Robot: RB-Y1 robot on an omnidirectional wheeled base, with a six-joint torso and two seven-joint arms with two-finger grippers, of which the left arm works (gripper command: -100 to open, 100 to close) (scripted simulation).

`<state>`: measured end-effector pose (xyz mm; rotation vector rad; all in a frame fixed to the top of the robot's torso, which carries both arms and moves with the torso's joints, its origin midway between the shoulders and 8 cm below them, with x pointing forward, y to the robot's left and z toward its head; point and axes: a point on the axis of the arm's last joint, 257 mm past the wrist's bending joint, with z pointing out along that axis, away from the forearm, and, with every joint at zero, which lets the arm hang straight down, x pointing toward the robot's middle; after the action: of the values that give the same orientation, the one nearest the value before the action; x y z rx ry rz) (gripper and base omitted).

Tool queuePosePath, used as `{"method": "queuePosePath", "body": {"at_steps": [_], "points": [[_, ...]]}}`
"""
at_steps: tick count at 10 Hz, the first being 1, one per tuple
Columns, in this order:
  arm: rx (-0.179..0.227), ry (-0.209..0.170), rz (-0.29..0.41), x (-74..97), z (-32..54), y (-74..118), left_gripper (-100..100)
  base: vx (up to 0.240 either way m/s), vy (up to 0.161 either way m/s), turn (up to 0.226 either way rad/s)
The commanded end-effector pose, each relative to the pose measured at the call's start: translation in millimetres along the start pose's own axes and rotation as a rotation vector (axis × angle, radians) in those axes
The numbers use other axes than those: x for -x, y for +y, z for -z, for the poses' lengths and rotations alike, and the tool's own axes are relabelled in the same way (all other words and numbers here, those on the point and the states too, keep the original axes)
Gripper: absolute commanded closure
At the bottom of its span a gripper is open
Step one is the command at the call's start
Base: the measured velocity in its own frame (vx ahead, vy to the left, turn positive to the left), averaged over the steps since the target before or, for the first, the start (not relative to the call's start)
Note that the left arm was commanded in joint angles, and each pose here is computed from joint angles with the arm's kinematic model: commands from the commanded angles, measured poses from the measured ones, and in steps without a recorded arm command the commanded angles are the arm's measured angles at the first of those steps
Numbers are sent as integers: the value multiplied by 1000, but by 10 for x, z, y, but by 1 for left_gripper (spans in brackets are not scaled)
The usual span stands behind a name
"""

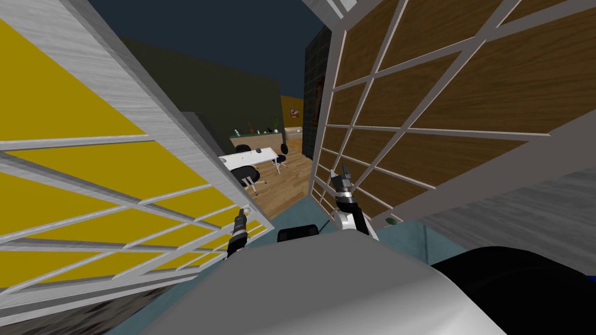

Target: Pull the door open

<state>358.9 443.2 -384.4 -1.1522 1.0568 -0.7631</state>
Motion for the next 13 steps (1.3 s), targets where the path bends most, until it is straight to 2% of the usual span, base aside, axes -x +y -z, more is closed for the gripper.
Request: {"method": "queuePosePath", "body": {"at_steps": [1,2,4,5,6,7,8,9,13], "points": [[-6,8,72,-95,-12,-37,100,-50,5,-57],[-6,8,78,-95,-12,-37,100,-36,7,-20],[-4,0,165,-78,-29,-33,100,-59,9,-75],[-4,0,180,-78,-29,-33,100,-48,11,-35],[-4,-4,225,-69,-38,-30,100,-40,9,-60],[-4,-4,231,-69,-38,-30,100,-31,8,-27],[-3,-8,278,-61,-46,-27,100,-46,5,-58],[-3,-8,282,-61,-46,-27,100,-41,9,-49],[-1,-21,424,-34,-69,-14,100,-50,9,-64]]}}
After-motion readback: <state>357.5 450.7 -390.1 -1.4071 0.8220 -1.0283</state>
